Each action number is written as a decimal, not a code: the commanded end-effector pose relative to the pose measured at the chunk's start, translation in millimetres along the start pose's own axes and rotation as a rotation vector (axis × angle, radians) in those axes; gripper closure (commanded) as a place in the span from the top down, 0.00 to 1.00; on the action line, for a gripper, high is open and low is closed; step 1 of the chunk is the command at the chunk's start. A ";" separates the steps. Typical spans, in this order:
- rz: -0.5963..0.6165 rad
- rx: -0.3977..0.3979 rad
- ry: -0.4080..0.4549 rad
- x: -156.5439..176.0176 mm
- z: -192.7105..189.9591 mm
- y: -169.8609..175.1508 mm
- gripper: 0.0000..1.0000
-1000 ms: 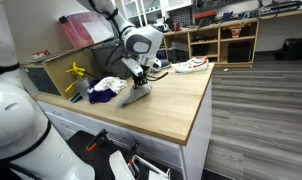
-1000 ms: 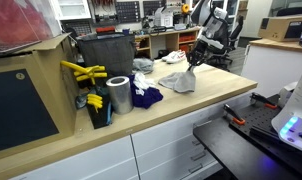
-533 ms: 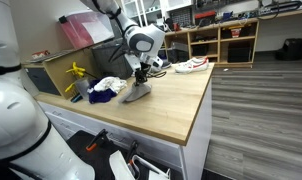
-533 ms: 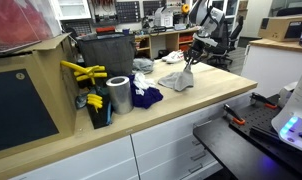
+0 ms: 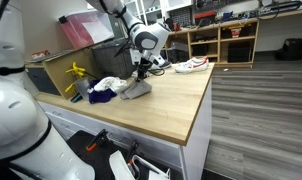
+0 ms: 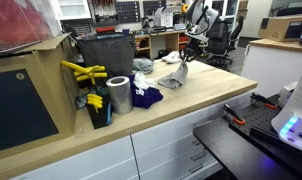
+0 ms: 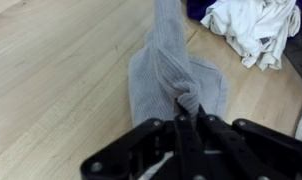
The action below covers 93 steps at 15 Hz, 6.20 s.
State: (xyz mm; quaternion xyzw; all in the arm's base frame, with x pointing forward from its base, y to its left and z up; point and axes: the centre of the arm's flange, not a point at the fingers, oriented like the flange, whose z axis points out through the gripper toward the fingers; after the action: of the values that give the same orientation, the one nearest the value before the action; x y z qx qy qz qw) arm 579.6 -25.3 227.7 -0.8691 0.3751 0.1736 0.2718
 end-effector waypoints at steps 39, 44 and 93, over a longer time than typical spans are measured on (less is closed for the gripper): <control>-0.218 -0.237 0.280 -53.4 -1.3 -52.0 0.75; -0.302 -0.419 0.240 -37.4 17.8 -1.8 0.43; -0.537 -0.406 0.741 37.5 58.6 -16.3 0.00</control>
State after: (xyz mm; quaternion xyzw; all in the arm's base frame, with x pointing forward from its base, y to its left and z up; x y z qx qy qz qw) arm 616.4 3.8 169.0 -0.9763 0.1766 -0.1249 0.0097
